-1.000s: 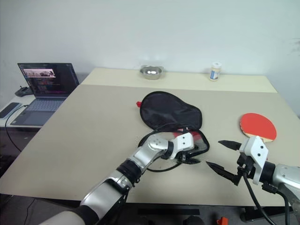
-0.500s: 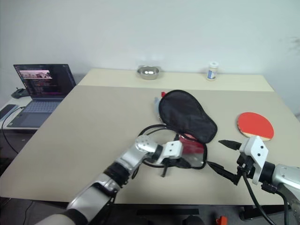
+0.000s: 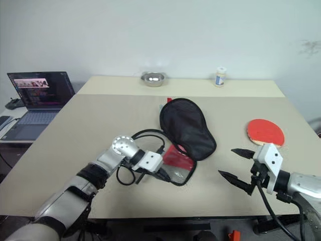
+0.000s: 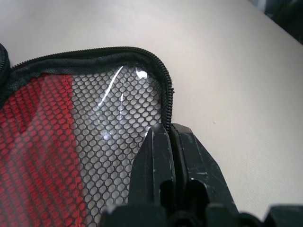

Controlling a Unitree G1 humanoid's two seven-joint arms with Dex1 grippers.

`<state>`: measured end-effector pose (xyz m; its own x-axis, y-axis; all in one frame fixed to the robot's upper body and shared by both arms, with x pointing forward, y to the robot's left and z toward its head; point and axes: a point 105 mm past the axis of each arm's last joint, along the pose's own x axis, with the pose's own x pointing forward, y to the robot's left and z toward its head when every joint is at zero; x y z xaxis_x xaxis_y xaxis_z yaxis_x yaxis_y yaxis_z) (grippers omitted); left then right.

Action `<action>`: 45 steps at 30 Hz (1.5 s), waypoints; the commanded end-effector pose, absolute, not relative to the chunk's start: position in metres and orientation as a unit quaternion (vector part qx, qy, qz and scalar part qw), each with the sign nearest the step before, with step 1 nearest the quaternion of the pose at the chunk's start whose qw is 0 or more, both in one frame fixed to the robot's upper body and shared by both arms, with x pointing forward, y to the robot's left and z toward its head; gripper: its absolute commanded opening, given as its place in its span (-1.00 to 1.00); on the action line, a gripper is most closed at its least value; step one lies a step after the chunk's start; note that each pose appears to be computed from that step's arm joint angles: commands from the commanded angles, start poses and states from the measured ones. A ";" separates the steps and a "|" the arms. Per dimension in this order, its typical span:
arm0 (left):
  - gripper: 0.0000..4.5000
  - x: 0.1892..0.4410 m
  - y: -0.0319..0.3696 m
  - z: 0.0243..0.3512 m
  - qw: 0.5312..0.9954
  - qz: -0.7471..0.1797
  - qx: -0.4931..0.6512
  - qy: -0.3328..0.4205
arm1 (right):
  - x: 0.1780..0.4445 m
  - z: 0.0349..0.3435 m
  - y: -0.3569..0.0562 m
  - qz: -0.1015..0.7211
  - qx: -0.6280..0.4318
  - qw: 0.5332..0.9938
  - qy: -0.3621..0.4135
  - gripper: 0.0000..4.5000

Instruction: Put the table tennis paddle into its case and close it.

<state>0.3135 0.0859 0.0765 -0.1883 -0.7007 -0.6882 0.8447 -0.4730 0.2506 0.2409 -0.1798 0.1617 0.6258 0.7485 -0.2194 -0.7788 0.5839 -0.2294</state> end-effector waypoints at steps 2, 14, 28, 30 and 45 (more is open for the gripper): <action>-0.97 0.309 0.100 0.062 0.503 -0.763 0.384 0.133 | 0.244 0.168 -0.175 0.439 -0.161 0.883 0.029 1.00; 0.54 0.309 0.091 0.075 0.594 -0.740 0.296 0.105 | 0.255 0.172 -0.170 0.439 -0.155 0.885 0.019 1.00; 0.99 0.313 0.109 0.137 0.730 -0.673 0.098 0.068 | 0.342 0.172 -0.180 0.323 -0.105 0.938 0.062 1.00; 0.99 0.317 0.110 0.141 0.745 -0.658 0.092 0.057 | 0.354 0.167 -0.181 0.315 -0.090 0.941 0.085 1.00; 0.99 0.317 0.104 0.149 0.754 -0.645 0.114 0.049 | 0.425 0.138 -0.163 0.352 0.009 0.920 0.171 1.00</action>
